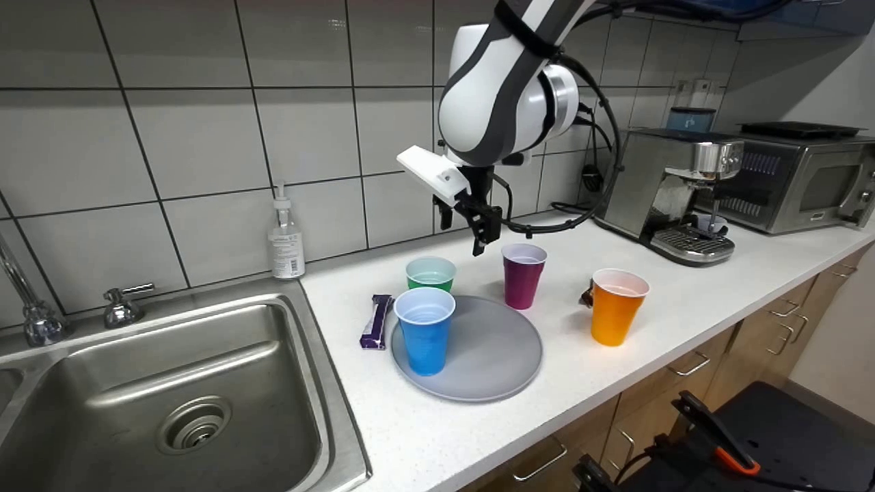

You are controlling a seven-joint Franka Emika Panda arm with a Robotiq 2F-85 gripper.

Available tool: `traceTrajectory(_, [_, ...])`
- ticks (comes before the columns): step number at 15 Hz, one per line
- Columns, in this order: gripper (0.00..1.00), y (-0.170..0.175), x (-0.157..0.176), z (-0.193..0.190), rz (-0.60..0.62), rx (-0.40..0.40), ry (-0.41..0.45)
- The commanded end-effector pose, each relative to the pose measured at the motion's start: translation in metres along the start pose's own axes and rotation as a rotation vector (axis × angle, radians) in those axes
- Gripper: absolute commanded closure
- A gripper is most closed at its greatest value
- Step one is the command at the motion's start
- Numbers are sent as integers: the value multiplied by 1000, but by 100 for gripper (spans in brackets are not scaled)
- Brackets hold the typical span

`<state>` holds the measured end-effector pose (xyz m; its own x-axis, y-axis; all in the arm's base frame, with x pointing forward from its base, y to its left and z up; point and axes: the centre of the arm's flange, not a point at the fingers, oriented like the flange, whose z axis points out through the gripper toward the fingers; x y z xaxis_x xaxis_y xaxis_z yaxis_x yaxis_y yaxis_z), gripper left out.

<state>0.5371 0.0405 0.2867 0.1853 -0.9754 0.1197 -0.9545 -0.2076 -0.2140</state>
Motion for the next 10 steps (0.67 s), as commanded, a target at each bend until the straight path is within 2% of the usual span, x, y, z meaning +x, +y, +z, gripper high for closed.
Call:
traceTrajectory(1, [0,8,5,-17,141,27,66])
traceTrajectory(10, [0,31,7,-35,398,48,108])
